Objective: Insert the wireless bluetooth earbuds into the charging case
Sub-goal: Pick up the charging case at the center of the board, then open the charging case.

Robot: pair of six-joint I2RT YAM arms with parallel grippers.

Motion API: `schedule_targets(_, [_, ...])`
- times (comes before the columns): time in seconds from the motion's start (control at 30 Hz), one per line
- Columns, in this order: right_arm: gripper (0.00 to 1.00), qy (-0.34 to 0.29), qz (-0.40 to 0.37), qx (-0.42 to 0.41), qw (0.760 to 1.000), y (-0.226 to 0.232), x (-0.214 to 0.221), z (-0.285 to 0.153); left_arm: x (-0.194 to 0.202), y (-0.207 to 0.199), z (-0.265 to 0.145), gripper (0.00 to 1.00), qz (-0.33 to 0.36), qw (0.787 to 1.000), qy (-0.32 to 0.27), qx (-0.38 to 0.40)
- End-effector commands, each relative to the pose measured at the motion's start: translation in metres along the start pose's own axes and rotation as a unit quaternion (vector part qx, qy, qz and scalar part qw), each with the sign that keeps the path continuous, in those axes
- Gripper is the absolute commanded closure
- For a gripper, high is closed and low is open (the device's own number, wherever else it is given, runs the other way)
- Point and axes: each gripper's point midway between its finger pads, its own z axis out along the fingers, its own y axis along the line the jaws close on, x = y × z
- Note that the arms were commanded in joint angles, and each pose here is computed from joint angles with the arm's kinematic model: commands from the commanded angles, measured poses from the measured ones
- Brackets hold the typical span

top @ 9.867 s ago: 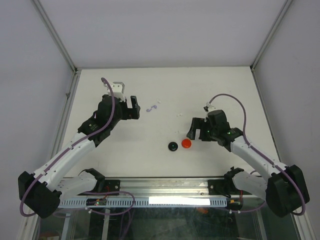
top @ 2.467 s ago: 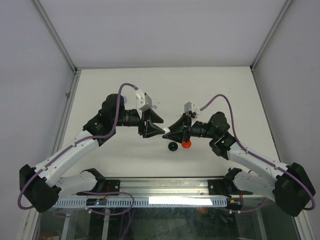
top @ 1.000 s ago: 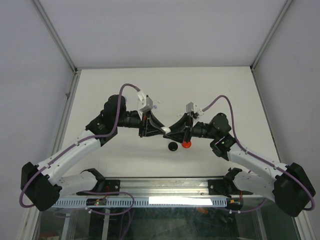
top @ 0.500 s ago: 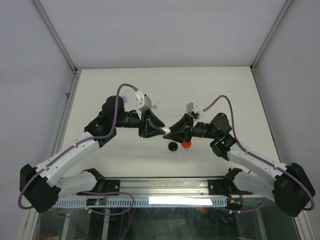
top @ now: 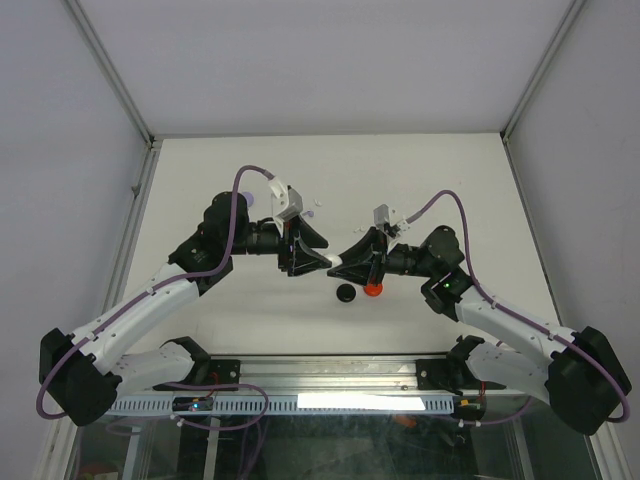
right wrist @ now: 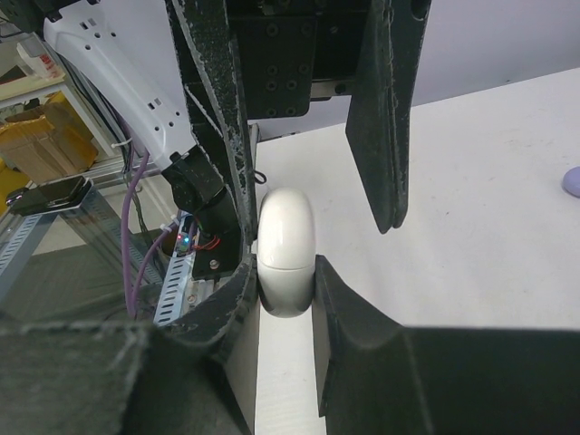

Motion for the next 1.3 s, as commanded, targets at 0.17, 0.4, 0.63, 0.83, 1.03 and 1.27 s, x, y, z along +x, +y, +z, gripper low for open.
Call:
schedule_targets(0.17, [0.99, -0.021, -0.031, -0.042, 0.998, 0.022, -0.02, -0.002, -0.021, 0.028, -0.008, 0.43, 0.014, 0.997, -0.034, -0.069])
schedule_targets(0.4, [0.99, -0.022, -0.034, -0.045, 0.998, 0.024, -0.021, -0.002, -0.018, 0.033, -0.008, 0.4, 0.008, 0.996, -0.032, -0.077])
schedule_targets(0.63, [0.99, -0.021, -0.032, -0.045, 0.998, 0.024, -0.02, -0.003, -0.017, 0.042, -0.009, 0.36, -0.002, 0.995, -0.032, -0.099])
schedule_targets(0.83, [0.99, -0.02, -0.031, -0.045, 0.998, 0.024, -0.019, -0.003, -0.016, 0.048, -0.01, 0.34, -0.009, 0.993, -0.033, -0.114])
schedule_targets(1.03, [0.99, -0.022, -0.031, -0.025, 0.999, 0.017, -0.019, -0.003, -0.015, 0.044, -0.009, 0.31, -0.011, 0.994, -0.031, -0.103])
schedule_targets(1.27, [0.99, -0.002, -0.03, 0.119, 0.992, -0.03, -0.007, -0.018, -0.024, 0.054, -0.013, 0.19, -0.017, 0.989, -0.041, -0.138])
